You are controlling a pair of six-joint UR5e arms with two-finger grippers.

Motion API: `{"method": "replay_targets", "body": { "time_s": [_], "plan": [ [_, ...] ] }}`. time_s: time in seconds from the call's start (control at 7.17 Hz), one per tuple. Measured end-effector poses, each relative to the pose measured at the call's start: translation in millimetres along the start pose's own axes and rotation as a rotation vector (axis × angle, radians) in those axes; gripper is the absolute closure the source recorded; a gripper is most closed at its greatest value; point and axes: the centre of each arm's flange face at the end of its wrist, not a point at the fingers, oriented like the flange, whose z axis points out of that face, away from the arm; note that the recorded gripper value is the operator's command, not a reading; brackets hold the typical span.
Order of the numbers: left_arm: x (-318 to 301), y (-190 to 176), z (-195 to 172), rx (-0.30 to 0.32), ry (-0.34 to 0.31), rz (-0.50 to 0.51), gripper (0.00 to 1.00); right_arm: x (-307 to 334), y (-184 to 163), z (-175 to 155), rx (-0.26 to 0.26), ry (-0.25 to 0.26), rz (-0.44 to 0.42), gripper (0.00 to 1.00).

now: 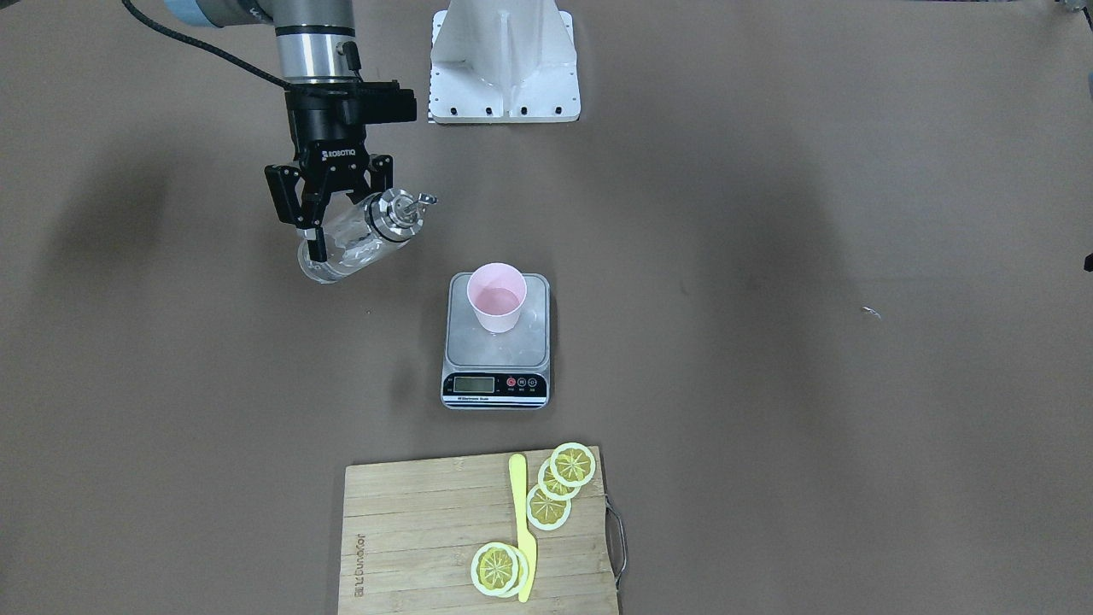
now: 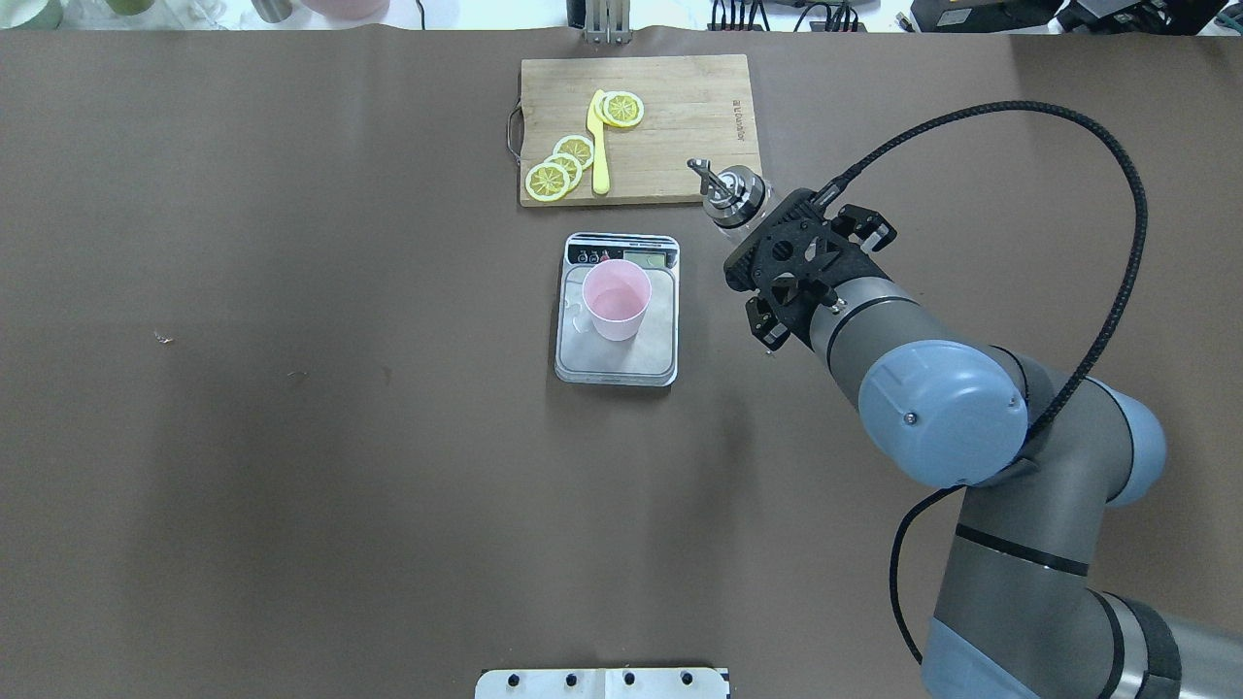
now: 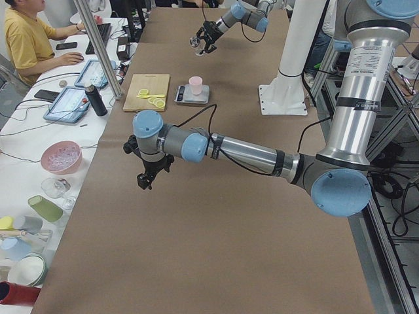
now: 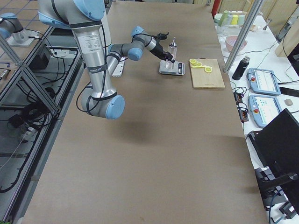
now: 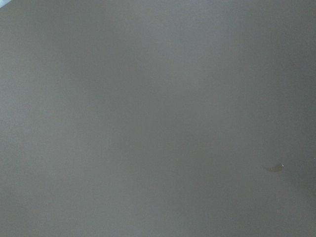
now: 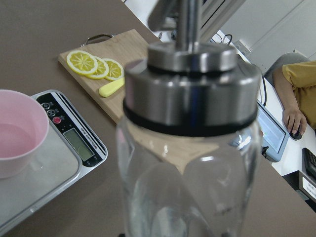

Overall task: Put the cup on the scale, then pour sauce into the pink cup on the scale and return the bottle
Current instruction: 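Turn the bottle upright and carry it back toward its spot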

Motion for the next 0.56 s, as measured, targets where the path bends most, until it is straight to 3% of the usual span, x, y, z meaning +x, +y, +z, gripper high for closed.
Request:
{"method": "replay_targets", "body": {
  "time_s": [0.56],
  "plan": [
    [7, -8, -11, 0.020, -0.013, 0.020, 0.03, 11, 27, 0, 0.107, -0.090, 0.287, 0.79]
  ]
}}
